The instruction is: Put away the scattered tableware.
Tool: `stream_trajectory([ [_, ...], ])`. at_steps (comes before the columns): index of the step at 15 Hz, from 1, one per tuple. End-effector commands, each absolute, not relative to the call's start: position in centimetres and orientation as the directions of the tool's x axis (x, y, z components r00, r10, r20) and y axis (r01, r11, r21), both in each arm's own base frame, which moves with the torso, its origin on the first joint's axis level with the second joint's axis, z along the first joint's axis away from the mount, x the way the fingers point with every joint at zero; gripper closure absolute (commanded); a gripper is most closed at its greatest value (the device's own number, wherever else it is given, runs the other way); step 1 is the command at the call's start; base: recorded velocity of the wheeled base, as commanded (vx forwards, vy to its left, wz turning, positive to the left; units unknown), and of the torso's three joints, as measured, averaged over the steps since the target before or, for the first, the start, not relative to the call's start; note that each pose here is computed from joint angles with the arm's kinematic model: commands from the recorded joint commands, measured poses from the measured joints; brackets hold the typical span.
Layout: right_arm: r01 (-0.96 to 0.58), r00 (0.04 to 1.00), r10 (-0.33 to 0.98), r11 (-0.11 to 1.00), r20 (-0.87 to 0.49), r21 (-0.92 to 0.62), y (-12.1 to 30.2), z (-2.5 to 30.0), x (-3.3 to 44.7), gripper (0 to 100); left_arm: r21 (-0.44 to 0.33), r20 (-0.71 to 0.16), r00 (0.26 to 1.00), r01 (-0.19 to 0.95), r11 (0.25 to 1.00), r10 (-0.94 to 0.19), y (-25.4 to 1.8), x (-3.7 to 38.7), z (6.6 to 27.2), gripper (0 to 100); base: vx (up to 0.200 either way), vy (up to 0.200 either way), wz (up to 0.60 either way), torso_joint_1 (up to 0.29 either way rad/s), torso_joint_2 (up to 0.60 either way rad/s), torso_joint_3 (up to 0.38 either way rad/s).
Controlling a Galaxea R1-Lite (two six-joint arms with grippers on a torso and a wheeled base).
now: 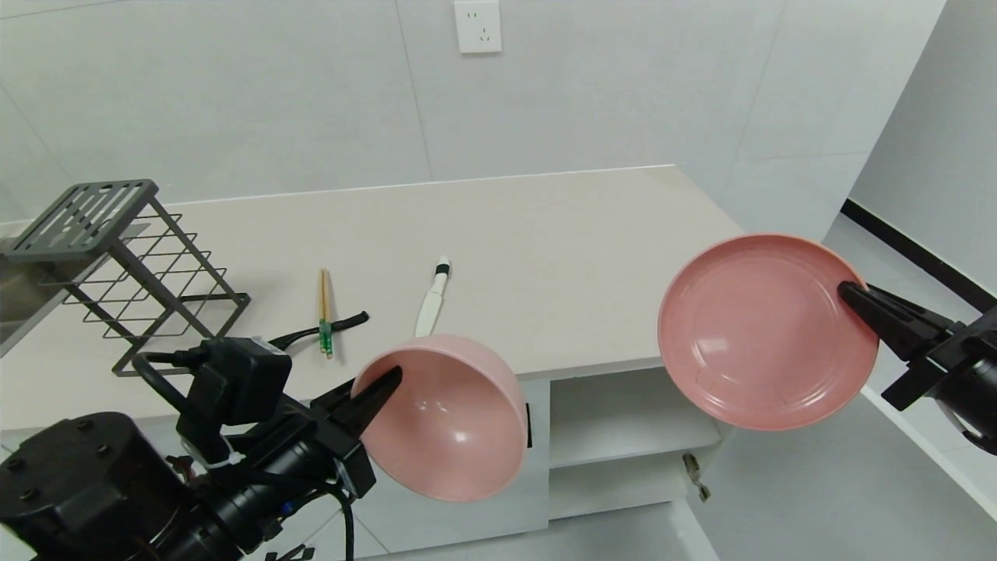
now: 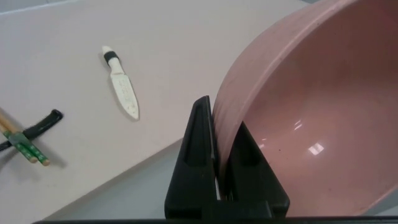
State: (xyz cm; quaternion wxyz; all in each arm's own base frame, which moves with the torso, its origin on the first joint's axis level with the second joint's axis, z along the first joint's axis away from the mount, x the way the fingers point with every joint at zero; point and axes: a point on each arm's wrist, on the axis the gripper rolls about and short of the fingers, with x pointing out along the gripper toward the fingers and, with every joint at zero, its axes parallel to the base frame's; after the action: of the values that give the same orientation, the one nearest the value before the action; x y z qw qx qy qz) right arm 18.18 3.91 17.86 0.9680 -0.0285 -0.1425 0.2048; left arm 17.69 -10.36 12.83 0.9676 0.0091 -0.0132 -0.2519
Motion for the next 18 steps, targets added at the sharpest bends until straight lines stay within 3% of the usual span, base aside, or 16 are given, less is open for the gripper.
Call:
stream_trajectory([
  [1,-0.387,0.876,0.404,0.915,0.265,-0.115,3.91,17.85,18.20,100,0.024,0.012,0.873,0.487,0.873,-0.488,-10.36,17.68,12.65,100,0.000,0.000,0.00,-0.090,0.21,0.100],
  [18,-0.388,0.877,0.404,0.915,0.260,-0.114,3.91,17.76,18.24,100,0.024,0.012,0.873,0.487,0.873,-0.488,-10.36,17.68,12.65,100,0.000,0.000,0.00,-0.228,0.44,0.207],
])
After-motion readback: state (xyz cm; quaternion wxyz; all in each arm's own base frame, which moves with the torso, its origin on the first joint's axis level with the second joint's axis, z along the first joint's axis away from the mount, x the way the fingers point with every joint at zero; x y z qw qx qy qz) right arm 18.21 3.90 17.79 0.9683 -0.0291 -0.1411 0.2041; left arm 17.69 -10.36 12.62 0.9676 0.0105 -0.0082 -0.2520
